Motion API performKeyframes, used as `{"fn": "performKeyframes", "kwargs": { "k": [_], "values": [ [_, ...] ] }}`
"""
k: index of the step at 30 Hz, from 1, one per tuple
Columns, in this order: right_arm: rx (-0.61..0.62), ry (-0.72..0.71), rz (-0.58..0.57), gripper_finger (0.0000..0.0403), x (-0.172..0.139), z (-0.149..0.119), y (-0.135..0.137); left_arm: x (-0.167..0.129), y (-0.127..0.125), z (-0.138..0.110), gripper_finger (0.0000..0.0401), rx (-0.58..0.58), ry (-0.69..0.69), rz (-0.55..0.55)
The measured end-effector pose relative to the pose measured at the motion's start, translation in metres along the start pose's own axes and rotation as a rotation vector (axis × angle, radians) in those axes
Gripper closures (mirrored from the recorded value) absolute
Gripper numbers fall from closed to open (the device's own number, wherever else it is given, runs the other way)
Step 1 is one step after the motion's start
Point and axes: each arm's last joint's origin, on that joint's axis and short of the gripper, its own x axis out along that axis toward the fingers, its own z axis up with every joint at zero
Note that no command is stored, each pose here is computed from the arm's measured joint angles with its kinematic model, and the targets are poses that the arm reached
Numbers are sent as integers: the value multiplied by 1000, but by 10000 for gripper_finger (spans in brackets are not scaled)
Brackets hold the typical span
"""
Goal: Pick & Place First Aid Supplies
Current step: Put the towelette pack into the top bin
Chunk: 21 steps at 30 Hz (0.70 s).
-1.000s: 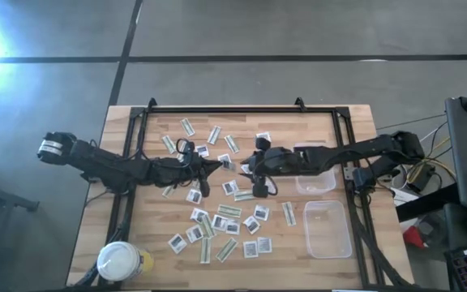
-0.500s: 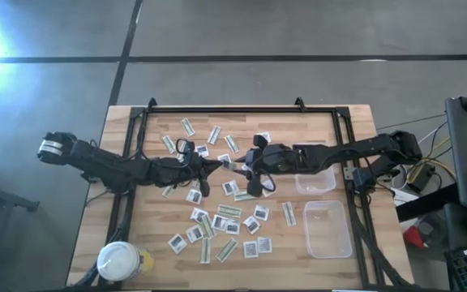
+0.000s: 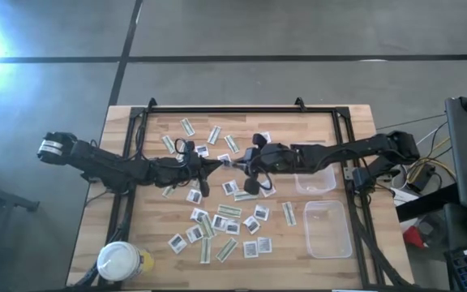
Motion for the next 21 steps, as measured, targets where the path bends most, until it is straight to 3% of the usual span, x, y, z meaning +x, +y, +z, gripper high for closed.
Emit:
{"fn": "performKeyframes", "kwargs": {
  "k": [4,21],
  "values": [
    [-10,2,0,392,0,0,0,0,0,0,401,10,-1,0],
    [-80,190,-18,395,-17,-13,-5,0,0,-3,400,28,25,4]
  ]
}}
